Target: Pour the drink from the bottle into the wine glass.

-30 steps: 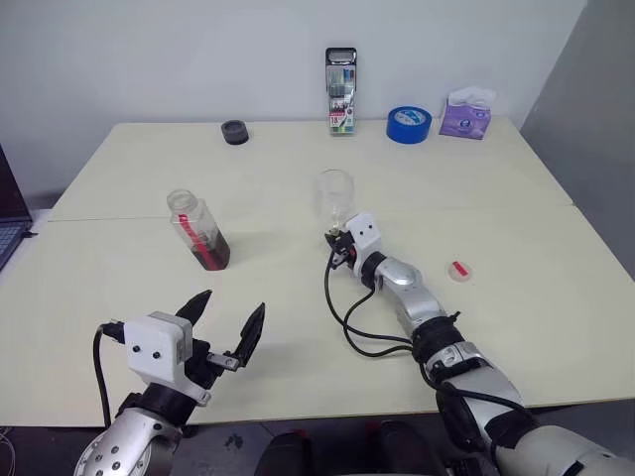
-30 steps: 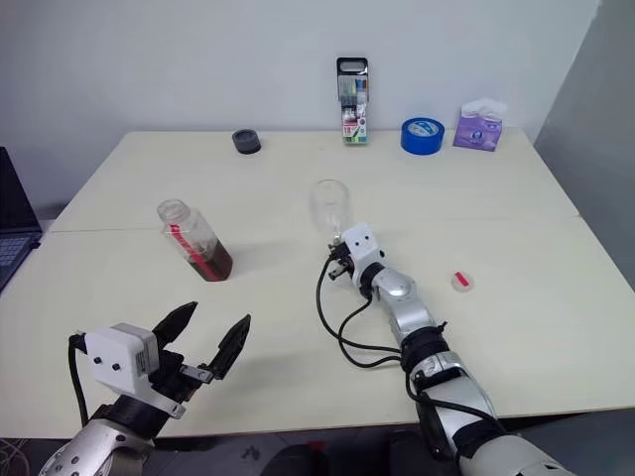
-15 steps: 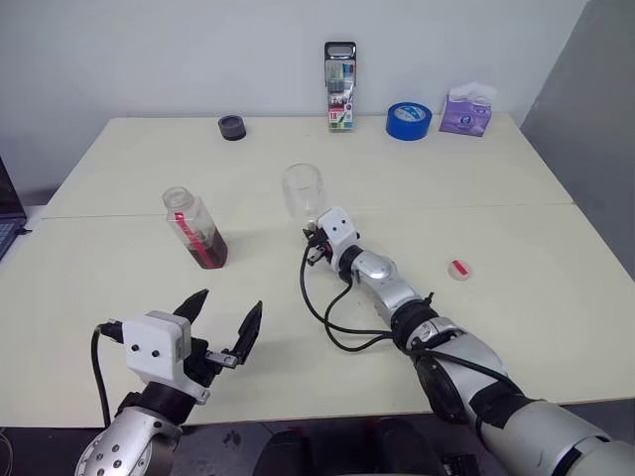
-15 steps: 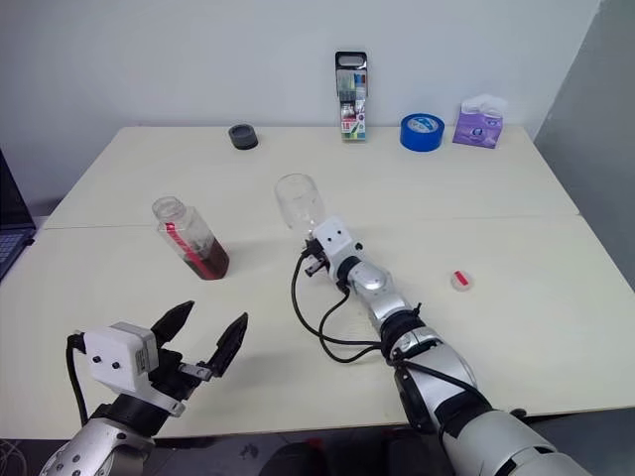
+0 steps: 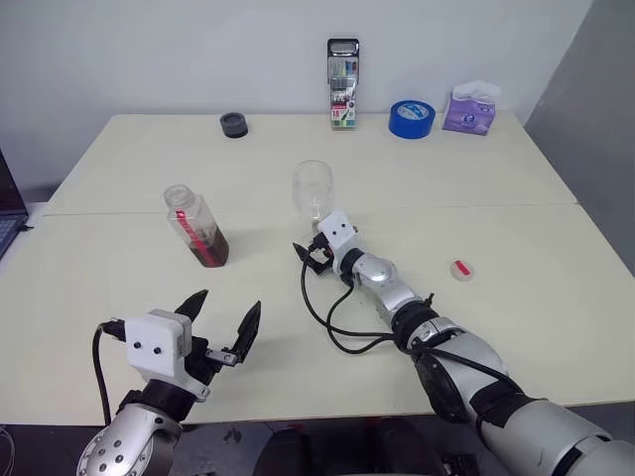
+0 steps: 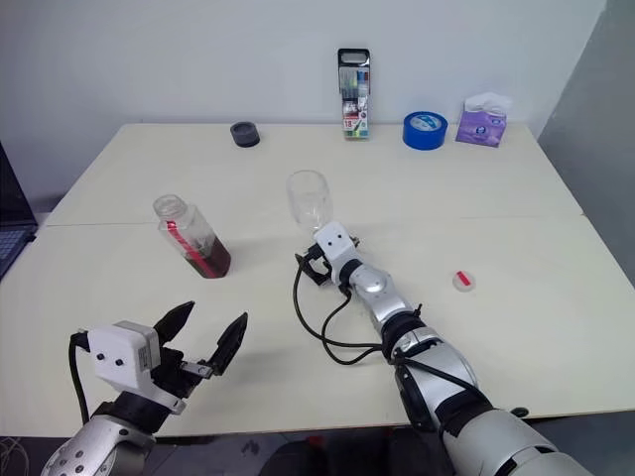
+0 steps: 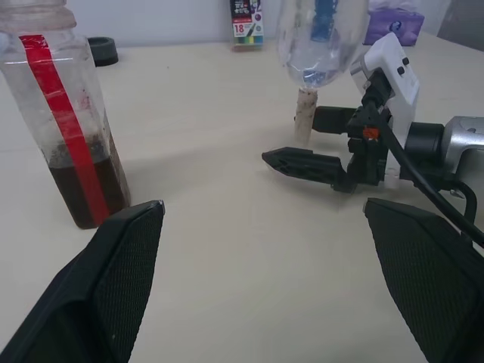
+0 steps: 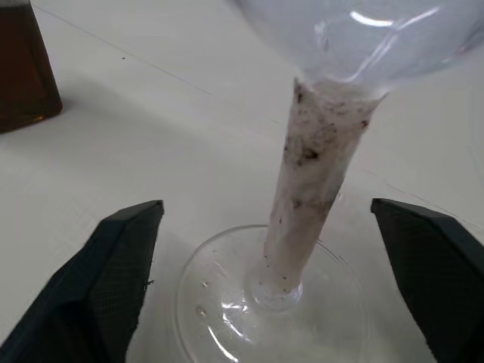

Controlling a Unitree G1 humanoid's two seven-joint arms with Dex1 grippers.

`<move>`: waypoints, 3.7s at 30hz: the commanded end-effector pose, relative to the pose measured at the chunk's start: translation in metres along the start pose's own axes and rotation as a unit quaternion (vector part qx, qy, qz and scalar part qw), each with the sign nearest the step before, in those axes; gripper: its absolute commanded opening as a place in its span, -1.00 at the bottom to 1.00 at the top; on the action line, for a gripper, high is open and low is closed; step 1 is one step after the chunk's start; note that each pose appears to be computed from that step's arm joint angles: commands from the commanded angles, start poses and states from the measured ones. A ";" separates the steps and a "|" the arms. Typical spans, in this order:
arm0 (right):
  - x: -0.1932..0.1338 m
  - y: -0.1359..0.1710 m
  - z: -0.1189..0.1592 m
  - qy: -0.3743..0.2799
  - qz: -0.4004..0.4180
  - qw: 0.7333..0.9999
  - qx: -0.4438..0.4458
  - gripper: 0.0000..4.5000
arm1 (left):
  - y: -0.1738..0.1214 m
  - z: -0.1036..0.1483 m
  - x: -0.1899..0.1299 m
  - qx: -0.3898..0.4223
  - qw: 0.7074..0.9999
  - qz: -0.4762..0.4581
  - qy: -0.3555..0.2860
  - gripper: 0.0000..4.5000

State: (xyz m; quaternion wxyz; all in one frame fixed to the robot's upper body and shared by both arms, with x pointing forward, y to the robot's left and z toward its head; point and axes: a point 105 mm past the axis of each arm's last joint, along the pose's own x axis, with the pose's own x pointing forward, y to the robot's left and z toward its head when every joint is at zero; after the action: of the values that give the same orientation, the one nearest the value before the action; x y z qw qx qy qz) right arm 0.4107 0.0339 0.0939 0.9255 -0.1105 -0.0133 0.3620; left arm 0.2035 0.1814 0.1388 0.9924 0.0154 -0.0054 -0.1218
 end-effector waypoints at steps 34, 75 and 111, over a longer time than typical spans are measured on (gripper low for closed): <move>-0.173 -0.005 0.078 -0.064 0.299 0.952 0.008 0.99 | 0.079 -0.011 0.068 0.034 0.988 0.147 -0.039 1.00; -0.169 -0.015 0.083 -0.063 0.231 0.971 0.001 1.00 | 0.101 -0.014 0.157 0.069 0.992 0.084 -0.070 -0.22; -0.154 -0.043 0.131 -0.168 0.093 0.981 -0.034 1.00 | 0.059 0.124 0.224 0.548 0.823 -0.121 -0.087 -0.22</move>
State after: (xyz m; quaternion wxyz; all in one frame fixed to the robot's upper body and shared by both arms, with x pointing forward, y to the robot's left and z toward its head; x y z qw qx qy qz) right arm 0.3187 -0.0766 0.2241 0.8747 -0.0693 -0.1344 0.4605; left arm 0.4357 0.1840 0.2388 0.8126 0.5209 -0.1125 -0.2361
